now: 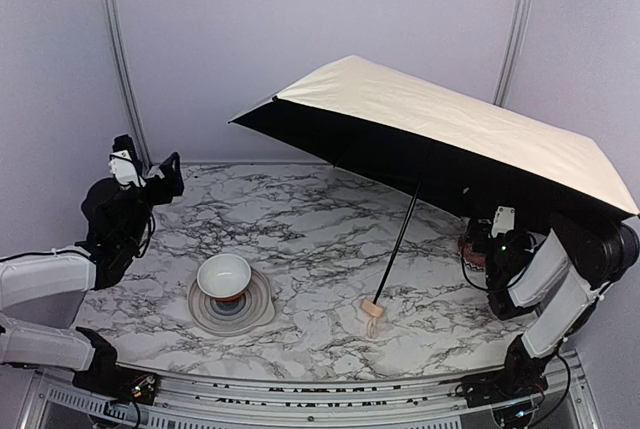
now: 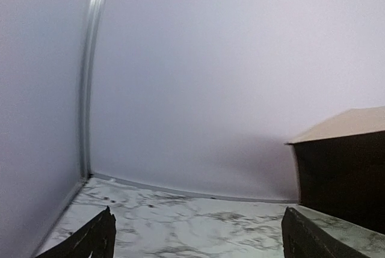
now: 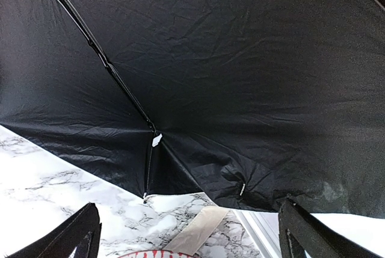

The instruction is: Put away the umbrella

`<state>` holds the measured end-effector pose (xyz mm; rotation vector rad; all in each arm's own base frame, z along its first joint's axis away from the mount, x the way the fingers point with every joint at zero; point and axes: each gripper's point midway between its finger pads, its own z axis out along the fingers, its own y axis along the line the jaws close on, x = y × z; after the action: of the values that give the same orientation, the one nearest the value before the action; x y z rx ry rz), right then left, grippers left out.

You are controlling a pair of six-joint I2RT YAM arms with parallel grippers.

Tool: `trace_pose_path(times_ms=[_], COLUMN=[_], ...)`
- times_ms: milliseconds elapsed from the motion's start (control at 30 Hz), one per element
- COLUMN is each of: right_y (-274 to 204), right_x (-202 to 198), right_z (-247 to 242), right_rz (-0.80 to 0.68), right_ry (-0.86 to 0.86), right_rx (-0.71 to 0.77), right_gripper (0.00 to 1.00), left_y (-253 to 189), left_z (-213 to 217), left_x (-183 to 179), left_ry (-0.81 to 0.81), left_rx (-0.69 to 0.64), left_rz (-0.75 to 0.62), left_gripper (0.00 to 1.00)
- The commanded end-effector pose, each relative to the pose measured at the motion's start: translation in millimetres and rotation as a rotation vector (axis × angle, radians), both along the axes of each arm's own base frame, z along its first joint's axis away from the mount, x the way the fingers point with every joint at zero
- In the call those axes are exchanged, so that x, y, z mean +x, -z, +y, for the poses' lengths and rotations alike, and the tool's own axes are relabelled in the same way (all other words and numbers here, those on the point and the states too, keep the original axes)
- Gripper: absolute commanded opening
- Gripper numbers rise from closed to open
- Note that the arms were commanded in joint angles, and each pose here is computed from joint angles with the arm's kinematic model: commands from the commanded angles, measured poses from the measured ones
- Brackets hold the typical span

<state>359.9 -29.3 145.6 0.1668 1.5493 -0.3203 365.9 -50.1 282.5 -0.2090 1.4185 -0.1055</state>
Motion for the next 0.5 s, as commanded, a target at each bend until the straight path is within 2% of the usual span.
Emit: trace_pose_path(times_ms=[0, 100, 200, 300, 367, 467], right_y=[-9, -8, -8, -8, -8, -8], right_x=[3, 4, 4, 4, 5, 5], right_z=[-2, -2, -2, -2, -2, -2], right_rz=[-0.028, -0.027, -0.027, -0.024, -0.023, -0.022], right_ry=[0.005, 0.006, 0.005, 0.004, 0.003, 0.004], right_rx=[0.01, 0.011, 0.011, 0.011, 0.01, 0.01], right_gripper=[1.0, 1.0, 1.0, 1.0, 1.0, 1.0], left_y=[15, 28, 44, 45, 65, 80], left_z=[-123, -202, -283, -368, -413, -458], left_x=[-29, -52, -82, -112, -121, -121], left_ry=[0.279, 0.447, 0.663, 0.931, 1.073, 1.183], left_rx=[0.111, 0.184, 0.263, 0.252, 0.222, 0.159], left_rz=[0.114, 0.17, 0.192, 0.199, 0.253, 0.304], left_gripper=[0.92, 0.87, 0.85, 0.86, 0.89, 0.91])
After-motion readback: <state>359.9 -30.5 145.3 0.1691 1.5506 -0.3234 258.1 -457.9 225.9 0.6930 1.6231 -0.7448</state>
